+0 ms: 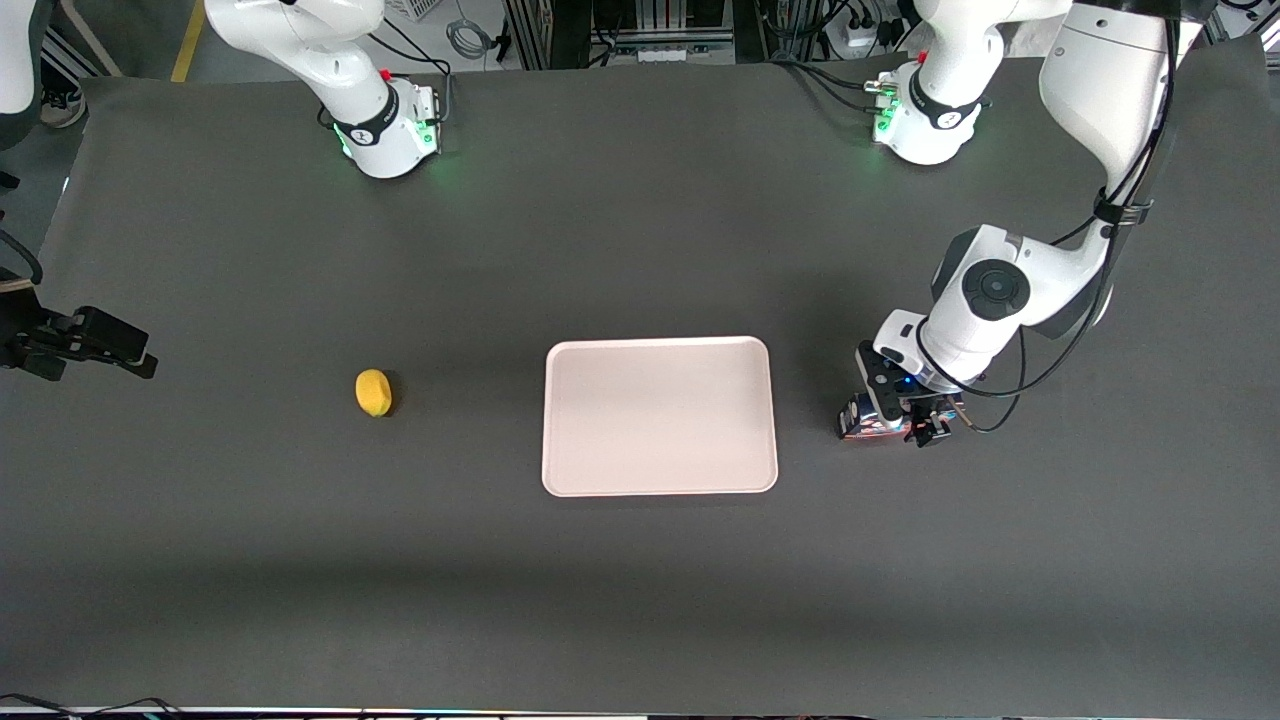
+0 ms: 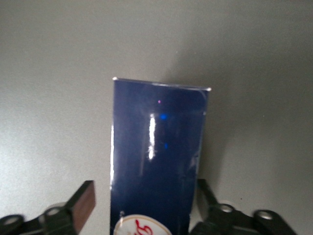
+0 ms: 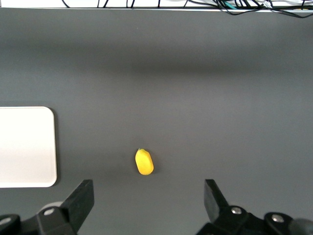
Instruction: Place cookie box on tray
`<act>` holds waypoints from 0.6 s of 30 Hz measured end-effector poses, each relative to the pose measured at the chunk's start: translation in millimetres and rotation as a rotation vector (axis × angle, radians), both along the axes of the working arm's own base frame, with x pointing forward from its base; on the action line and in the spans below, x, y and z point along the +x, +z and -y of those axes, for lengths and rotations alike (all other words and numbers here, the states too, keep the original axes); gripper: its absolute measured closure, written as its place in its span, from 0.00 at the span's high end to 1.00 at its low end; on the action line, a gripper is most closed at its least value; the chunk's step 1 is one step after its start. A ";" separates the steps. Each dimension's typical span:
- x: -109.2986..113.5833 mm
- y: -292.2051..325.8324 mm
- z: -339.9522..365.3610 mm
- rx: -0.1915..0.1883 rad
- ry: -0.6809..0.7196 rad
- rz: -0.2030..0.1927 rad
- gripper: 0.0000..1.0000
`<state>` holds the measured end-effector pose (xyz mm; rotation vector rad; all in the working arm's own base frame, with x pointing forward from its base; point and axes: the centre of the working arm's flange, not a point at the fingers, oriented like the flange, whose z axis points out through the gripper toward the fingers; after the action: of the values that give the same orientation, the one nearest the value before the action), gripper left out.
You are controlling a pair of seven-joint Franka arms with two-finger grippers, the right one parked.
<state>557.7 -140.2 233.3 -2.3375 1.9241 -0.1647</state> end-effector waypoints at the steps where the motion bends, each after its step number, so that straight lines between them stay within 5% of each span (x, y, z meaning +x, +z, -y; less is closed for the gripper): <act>1: 0.0 0.0 0.0 0.000 0.001 0.000 0.75; 6: -0.1 0.0 0.4 -0.001 0.005 0.000 0.72; 13: 3.0 3.3 0.9 0.000 0.014 0.003 0.55; 18: 8.8 9.1 -0.7 0.014 0.022 -0.009 0.33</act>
<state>566.5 -139.6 242.3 -2.3534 1.8964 -0.1382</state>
